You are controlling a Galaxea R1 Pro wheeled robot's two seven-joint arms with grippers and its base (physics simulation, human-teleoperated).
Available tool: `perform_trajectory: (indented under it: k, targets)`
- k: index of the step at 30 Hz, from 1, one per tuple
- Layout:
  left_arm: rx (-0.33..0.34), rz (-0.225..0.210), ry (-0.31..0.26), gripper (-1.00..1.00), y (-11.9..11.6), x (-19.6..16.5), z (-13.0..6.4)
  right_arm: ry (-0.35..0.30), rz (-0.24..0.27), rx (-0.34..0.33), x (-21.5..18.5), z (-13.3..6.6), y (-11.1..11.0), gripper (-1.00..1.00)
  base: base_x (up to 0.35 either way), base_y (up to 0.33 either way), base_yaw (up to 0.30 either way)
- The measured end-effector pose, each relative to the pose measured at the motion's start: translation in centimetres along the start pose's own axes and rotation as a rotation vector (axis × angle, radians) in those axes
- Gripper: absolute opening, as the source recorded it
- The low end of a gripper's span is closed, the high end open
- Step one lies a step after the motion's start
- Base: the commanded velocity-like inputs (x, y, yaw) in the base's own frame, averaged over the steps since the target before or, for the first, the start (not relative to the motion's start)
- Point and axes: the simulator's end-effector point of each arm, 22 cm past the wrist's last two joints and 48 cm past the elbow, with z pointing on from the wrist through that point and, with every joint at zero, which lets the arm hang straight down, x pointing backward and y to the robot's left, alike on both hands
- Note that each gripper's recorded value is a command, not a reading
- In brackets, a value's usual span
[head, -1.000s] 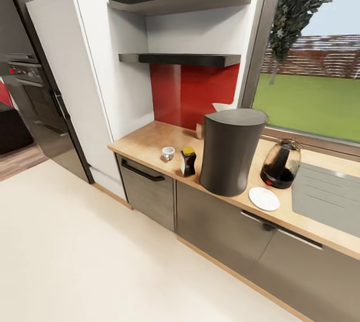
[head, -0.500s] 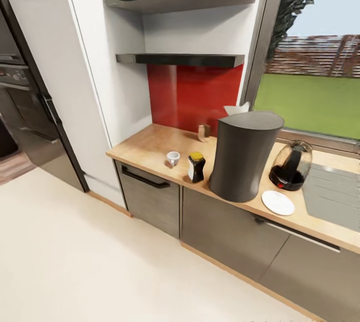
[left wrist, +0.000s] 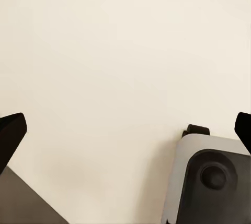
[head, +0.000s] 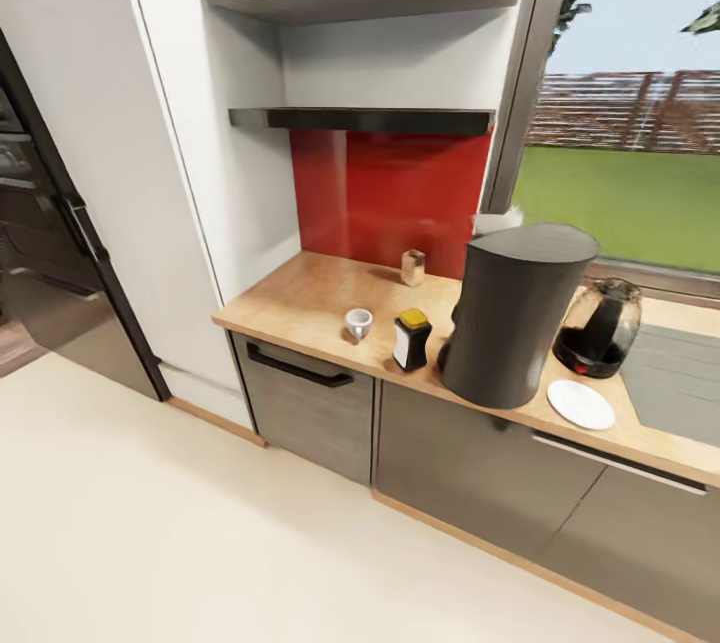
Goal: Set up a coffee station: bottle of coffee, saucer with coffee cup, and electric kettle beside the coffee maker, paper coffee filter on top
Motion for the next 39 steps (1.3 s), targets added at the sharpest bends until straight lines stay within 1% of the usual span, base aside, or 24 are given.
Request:
perform_trajectory:
  k: [26,30,39]
  targets:
    - [0.001,0.001,-0.001,1.00,-0.02,-0.02,0.00,0.002,0.002,0.002,0.22,-0.01,-0.10,1.00,0.100,0.331,0.000]
    - [0.002,0.000,-0.001,1.00,-0.13,0.00,-0.02,0.002,0.002,0.001,0.22,-0.01,-0.07,1.00,0.100,0.331,-0.169]
    - [0.002,0.000,0.000,1.00,-0.14,0.00,-0.02,0.003,0.002,0.001,0.24,-0.01,-0.06,1.00,0.100,0.331,-0.256]
